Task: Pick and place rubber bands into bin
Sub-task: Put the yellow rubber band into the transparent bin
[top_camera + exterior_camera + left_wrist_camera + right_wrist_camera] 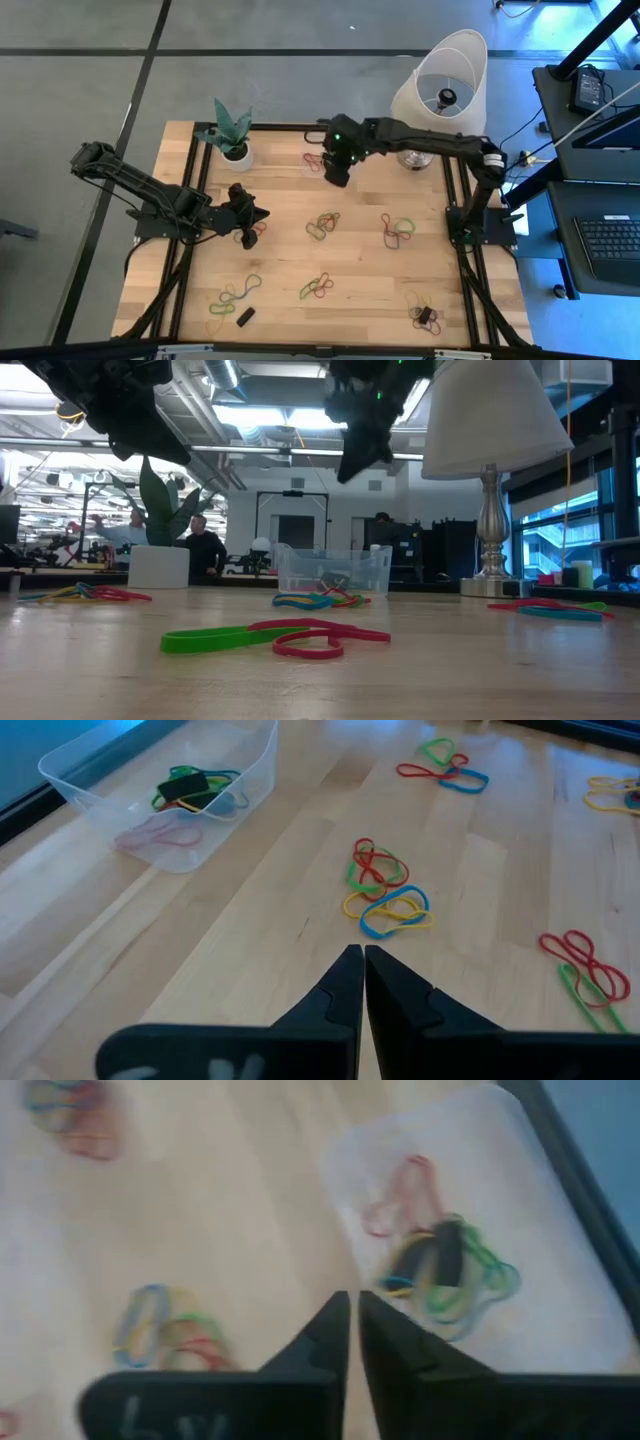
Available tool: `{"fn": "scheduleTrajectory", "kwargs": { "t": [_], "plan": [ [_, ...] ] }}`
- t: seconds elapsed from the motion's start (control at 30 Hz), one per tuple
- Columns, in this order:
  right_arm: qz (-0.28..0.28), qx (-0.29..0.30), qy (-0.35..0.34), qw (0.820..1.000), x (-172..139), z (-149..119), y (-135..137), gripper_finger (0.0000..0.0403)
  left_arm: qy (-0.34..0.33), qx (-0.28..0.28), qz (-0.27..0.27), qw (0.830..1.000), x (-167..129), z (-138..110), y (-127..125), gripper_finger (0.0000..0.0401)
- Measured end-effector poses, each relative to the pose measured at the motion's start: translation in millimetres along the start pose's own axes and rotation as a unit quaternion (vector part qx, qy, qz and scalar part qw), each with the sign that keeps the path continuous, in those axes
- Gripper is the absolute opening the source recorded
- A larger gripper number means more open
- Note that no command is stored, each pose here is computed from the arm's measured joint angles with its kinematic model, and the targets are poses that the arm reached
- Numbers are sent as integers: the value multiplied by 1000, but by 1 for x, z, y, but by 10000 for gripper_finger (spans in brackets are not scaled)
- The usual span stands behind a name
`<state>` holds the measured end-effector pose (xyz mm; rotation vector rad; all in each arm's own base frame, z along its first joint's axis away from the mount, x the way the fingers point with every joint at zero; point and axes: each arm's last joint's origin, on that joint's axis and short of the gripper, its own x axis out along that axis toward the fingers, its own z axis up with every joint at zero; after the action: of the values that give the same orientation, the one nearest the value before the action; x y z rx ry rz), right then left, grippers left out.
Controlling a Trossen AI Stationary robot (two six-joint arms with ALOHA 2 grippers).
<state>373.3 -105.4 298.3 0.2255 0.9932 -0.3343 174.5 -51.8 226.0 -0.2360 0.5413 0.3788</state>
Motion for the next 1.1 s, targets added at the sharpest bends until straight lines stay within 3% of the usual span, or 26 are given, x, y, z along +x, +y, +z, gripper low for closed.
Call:
{"fn": "scheduleTrajectory", "kwargs": {
  "t": [0.07,0.27,0.53,0.7,0.93,1.1],
  "plan": [
    [14,0,-6,1000,-6,-2,19,7,1,0,-2,1000,0,0,0,12],
    [-2,-4,-18,1000,-15,-17,82,15,2,0,-4,1000,0,0,0,24],
    [-9,2,-38,999,-32,-50,157,5,1,-1,-3,1000,0,0,0,103],
    [11,-2,-38,999,-32,-83,195,3,3,0,-5,1000,0,0,0,126],
    [38,27,-27,999,-8,-152,219,2,28,28,-54,998,-1,1,-4,115],
    [64,50,-65,995,-8,-192,207,2,27,37,-63,997,-2,18,-14,98]
  ]
}}
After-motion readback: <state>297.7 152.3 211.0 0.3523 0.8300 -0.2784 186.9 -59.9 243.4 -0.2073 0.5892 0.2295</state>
